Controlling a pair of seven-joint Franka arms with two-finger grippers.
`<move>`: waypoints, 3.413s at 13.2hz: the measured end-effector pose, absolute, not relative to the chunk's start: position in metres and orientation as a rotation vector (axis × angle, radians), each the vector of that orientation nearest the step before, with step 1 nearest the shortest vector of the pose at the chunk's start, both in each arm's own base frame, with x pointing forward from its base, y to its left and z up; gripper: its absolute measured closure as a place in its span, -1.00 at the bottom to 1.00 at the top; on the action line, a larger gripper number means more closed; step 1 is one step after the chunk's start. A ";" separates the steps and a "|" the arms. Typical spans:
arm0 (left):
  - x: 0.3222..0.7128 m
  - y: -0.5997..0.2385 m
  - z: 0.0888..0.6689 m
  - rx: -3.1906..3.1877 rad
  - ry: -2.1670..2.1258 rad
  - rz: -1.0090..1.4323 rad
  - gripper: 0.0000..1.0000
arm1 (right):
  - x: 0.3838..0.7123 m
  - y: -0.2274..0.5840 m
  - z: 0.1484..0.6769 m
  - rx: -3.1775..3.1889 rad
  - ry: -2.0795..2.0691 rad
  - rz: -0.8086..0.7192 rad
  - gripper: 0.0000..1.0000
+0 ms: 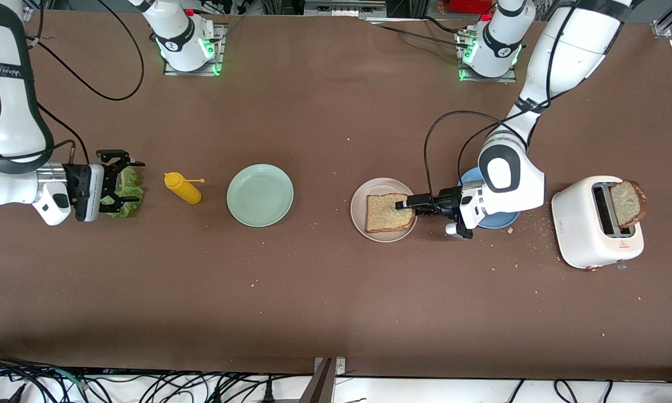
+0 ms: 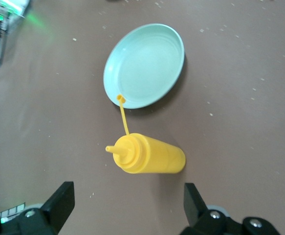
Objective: Make sandwich in beige plate with both arms
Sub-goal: 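Grasp the mustard bottle with the right gripper while the left gripper withdraws, then lift the yellow mustard bottle with the right gripper toward the beige plate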
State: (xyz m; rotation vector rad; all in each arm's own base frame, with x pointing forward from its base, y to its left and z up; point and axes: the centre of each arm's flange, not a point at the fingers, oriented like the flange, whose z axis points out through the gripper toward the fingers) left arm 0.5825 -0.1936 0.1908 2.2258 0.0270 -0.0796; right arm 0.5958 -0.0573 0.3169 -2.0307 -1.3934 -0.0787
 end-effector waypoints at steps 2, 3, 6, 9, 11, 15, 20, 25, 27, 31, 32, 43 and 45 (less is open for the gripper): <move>0.586 -0.191 0.215 2.339 -0.026 -0.121 -1.00 | 0.588 -0.071 0.291 -1.940 -1.412 -0.151 -0.98; 0.587 -0.189 0.227 2.399 -0.050 -0.133 -1.00 | 0.586 -0.078 0.278 -1.909 -1.416 -0.176 -0.98; 0.591 -0.185 0.259 2.582 -0.137 -0.148 -1.00 | 0.574 -0.092 0.231 -1.798 -1.373 -0.247 -0.98; 0.595 -0.182 0.298 2.774 -0.282 -0.258 -1.00 | 0.562 -0.094 0.192 -1.703 -1.337 -0.269 -0.97; 0.603 -0.175 0.338 2.895 -0.376 -0.343 -0.99 | 0.558 -0.089 0.182 -1.638 -1.337 -0.311 -0.97; 0.616 -0.149 0.419 3.026 -0.417 -0.481 -0.98 | 0.553 -0.081 0.155 -1.540 -1.360 -0.405 -0.97; 0.619 -0.106 0.526 3.076 -0.299 -0.352 -1.00 | 0.555 -0.069 0.143 -1.482 -1.375 -0.462 -0.97; 0.600 -0.092 0.558 3.148 -0.279 -0.289 -1.00 | 0.564 -0.059 0.129 -1.429 -1.409 -0.502 -0.97; 0.593 -0.083 0.550 3.157 -0.249 -0.247 -1.00 | 0.568 -0.049 0.129 -1.409 -1.415 -0.514 -0.97; 0.566 -0.073 0.562 3.169 -0.172 -0.236 -1.00 | 0.570 -0.040 0.127 -1.383 -1.416 -0.541 -0.34; 0.562 -0.075 0.564 3.168 -0.173 -0.235 -1.00 | 0.571 -0.039 0.128 -1.379 -1.419 -0.548 -0.12; 0.557 -0.087 0.559 3.170 -0.162 -0.260 -1.00 | 0.650 0.103 0.268 -1.508 -1.598 -0.355 0.81; 0.557 -0.087 0.559 3.170 -0.162 -0.264 -1.00 | 0.660 0.141 0.299 -1.595 -1.645 -0.269 0.81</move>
